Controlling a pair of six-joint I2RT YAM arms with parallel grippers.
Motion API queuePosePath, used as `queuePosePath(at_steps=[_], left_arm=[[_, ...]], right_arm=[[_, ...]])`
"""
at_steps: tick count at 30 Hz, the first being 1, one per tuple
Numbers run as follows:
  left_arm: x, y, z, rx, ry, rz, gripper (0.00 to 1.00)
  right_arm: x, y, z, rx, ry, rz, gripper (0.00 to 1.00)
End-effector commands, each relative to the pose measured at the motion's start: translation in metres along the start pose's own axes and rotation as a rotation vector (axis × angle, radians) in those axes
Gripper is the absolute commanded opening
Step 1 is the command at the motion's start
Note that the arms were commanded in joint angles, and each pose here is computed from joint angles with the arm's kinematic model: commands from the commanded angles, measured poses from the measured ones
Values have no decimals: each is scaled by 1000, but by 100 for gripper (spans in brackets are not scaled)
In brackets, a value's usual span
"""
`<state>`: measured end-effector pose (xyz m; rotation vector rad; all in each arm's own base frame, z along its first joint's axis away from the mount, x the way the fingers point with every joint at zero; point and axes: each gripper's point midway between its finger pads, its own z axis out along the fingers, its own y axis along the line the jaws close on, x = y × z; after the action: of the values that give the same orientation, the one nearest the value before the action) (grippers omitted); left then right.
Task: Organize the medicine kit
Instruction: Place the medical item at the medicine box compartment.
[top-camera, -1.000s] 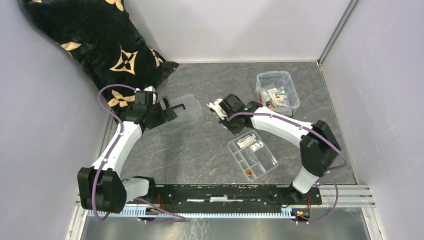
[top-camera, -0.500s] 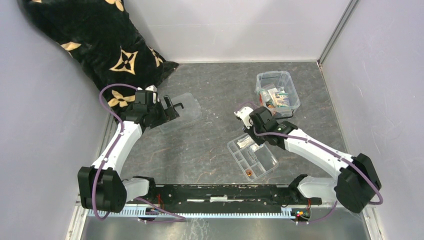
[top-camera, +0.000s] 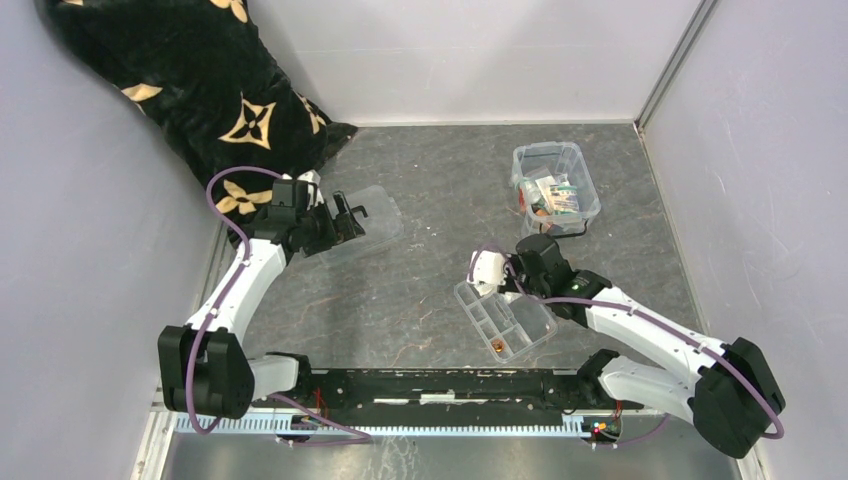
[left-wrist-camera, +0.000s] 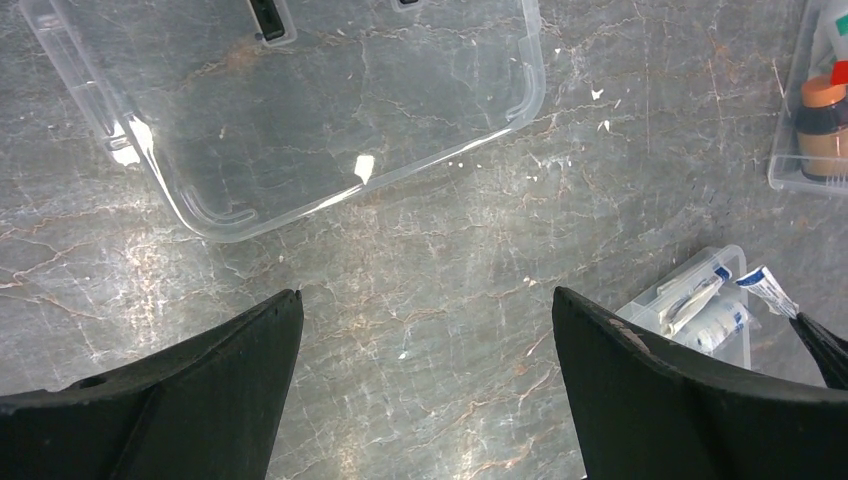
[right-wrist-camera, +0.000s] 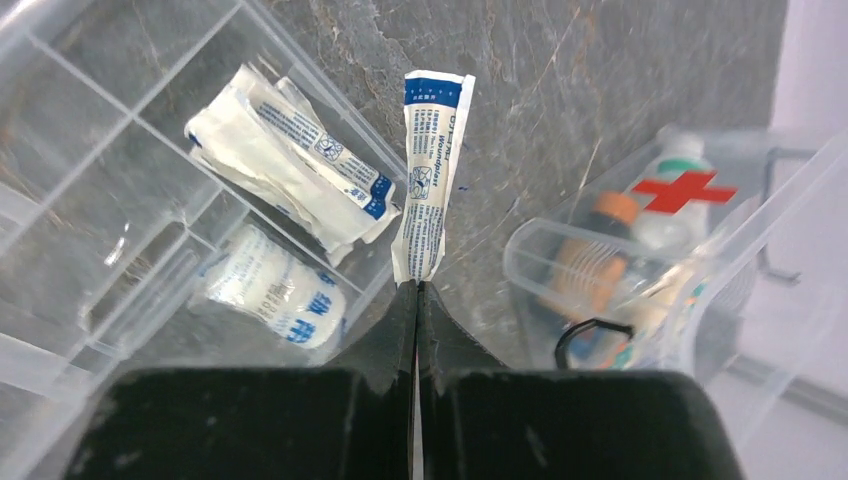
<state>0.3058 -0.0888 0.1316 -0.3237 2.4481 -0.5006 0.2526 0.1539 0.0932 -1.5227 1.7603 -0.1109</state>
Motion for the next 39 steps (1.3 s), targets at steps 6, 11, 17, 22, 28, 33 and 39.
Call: queuePosePath(at_steps=[6, 11, 17, 22, 28, 33, 39], left_arm=[[-8, -9, -4, 46, -32, 58, 100], [-5, -5, -3, 33, -31, 54, 100], [-4, -3, -2, 23, -31, 55, 100], [-4, -1, -2, 18, -32, 52, 100], [-3, -1, -2, 15, -33, 51, 100], [-4, -1, -2, 13, -38, 50, 100], [-6, -1, -3, 12, -41, 45, 100]], right_arm=[[-17, 16, 6, -135, -136, -458, 0], [-17, 27, 9, -183, -163, -487, 0], [-12, 34, 10, -222, -144, -489, 5], [-9, 35, 14, -242, -115, -477, 15], [-33, 4, 9, -96, -165, -406, 38], [-48, -12, -3, -2, -222, -333, 45], [-67, -32, -23, 107, -297, 131, 34]])
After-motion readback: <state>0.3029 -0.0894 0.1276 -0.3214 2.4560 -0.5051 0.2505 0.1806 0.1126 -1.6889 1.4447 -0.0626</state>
